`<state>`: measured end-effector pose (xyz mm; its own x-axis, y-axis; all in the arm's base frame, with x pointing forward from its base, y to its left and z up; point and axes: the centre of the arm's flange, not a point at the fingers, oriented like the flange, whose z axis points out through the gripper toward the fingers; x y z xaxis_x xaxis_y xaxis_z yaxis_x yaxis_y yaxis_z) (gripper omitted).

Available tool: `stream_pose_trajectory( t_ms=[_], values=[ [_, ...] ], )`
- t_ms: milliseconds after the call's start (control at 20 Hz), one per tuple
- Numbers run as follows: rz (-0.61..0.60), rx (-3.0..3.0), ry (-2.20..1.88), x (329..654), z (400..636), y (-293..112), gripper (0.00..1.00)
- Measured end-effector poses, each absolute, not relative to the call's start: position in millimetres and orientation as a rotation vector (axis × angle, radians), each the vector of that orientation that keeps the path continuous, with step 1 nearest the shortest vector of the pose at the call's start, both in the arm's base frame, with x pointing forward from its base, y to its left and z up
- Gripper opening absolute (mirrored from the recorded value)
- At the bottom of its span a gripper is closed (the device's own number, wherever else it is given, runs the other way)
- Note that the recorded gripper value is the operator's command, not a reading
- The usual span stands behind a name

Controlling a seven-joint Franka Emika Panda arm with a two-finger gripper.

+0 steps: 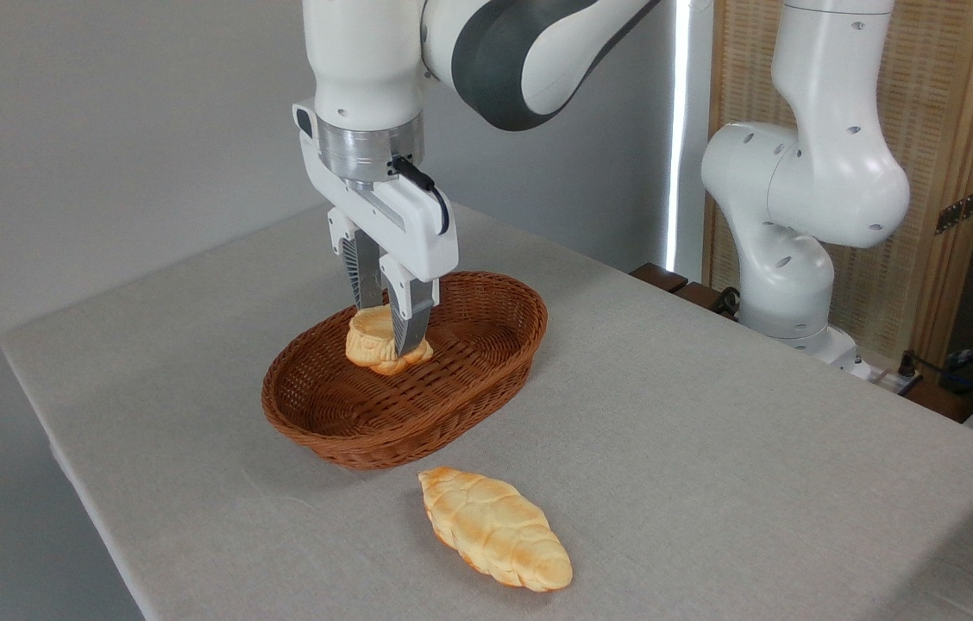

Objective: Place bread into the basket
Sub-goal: 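Lower the roll into the basket, open the gripper and rise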

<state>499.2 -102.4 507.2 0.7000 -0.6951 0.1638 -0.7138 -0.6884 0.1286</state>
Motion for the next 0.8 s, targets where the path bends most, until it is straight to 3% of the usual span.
stream_pose_trajectory(
  t_ms=[350,800],
  values=[
    [0.119,2.749,-1.181,499,502,-119,1.0],
    [0.167,2.819,-1.178,518,523,-115,1.0]
  ],
)
